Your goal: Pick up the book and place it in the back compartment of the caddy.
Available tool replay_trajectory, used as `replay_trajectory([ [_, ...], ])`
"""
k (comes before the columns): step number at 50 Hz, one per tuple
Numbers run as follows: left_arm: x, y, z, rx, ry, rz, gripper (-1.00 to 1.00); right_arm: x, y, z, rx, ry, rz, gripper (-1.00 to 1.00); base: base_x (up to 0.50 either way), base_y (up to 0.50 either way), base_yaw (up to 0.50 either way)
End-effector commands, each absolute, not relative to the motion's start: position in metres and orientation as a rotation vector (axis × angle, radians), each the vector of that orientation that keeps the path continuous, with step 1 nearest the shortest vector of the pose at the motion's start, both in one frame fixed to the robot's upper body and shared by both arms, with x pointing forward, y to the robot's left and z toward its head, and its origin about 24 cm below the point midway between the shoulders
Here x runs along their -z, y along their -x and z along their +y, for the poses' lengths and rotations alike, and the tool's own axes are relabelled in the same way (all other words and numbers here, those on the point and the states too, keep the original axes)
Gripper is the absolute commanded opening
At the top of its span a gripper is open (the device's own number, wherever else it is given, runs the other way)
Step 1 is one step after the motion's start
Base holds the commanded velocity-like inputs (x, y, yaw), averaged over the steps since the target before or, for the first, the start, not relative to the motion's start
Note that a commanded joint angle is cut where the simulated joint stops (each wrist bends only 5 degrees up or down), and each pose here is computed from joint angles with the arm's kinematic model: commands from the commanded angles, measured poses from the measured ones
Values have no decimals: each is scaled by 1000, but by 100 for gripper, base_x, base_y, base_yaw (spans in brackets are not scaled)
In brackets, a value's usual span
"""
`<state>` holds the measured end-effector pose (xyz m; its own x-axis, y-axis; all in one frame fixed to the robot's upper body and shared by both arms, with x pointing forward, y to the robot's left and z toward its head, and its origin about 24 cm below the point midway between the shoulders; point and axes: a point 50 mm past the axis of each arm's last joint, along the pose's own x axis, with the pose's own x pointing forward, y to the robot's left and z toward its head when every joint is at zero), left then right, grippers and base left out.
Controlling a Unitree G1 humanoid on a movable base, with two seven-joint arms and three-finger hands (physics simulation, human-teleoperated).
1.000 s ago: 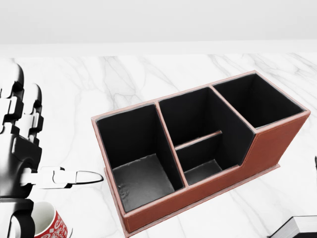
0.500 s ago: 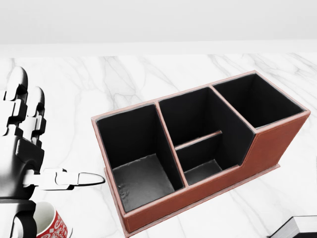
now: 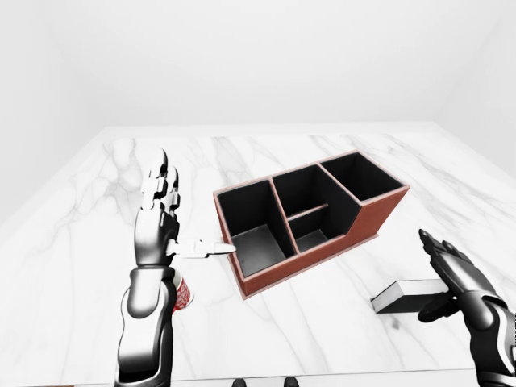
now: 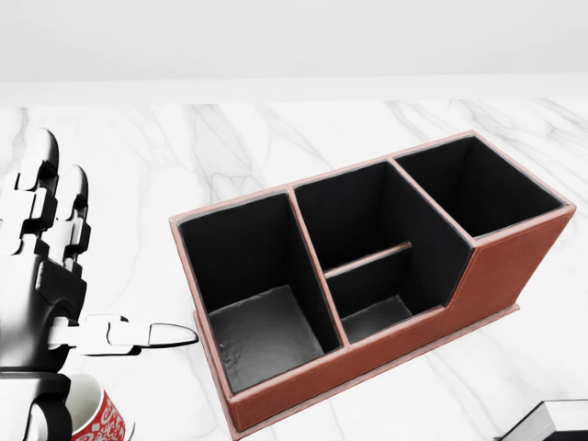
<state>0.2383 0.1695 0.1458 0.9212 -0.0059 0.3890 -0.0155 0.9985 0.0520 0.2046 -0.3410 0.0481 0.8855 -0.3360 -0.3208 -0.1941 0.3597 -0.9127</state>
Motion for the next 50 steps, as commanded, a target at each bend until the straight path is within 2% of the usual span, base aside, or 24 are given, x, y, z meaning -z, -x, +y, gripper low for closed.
replay_trajectory([
  [1, -145, -239, 169, -4, -55, -394, 100, -45, -209, -340, 93, 1222, 503, 100, 0, 0, 0],
  [9, -146, -239, 169, -5, -55, -399, 100, -34, -214, -340, 85, 1220, 518, 100, 0, 0, 0],
  [10, -145, -239, 169, -5, -55, -395, 100, -32, -215, -340, 83, 1215, 518, -100, 0, 0, 0],
  [27, -147, -237, 169, -5, -55, -406, 100, -34, -214, -336, 74, 1207, 499, -100, 0, 0, 0],
  [50, -148, -238, 170, -8, -54, -408, 100, -78, -211, -321, 87, 1205, 364, -100, 0, 0, 0],
])
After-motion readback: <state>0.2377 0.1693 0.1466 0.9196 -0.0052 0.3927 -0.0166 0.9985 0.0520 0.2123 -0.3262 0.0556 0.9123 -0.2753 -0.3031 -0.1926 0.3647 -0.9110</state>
